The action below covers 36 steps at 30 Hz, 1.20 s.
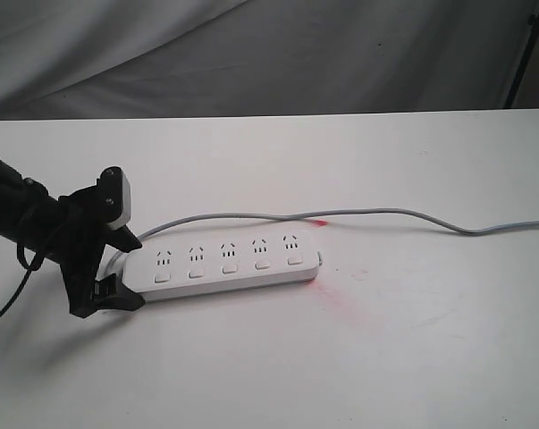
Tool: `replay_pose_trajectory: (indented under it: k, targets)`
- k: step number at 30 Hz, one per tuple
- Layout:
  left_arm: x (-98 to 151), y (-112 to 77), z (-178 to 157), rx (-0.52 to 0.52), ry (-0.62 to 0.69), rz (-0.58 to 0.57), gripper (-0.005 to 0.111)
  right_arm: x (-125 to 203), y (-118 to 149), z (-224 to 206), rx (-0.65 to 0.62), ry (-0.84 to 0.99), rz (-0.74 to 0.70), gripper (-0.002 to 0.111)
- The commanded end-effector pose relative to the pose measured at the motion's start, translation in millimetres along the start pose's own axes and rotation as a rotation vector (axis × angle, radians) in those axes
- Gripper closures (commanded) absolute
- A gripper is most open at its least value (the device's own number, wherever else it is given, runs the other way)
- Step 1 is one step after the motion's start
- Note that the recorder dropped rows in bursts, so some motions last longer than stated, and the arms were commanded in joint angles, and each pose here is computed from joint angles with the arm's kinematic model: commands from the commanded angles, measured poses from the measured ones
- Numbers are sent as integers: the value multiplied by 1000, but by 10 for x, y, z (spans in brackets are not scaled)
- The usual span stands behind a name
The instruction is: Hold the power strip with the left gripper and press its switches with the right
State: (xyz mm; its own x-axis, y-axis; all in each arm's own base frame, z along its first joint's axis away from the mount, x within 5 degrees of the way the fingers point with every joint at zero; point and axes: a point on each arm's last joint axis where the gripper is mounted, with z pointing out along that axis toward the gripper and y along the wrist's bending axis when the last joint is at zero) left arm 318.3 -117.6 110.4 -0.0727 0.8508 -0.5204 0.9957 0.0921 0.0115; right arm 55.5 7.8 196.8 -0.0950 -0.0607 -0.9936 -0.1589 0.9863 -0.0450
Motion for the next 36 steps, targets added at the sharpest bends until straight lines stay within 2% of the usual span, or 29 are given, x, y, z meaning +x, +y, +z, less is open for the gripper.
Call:
replay_pose_trajectory:
  k: [1,19,25,36]
  targets:
    - [-29,8,-8,3,-6,-1,27,12,-3,0,6,3,-4,108]
    - [-20,-4,-8,16,4,14,31,12,-3,0,6,3,-4,108]
    - [-20,-4,-8,16,4,14,37,12,-3,0,6,3,-4,108]
    - [-20,-4,-8,16,4,14,37,12,-3,0,6,3,-4,108]
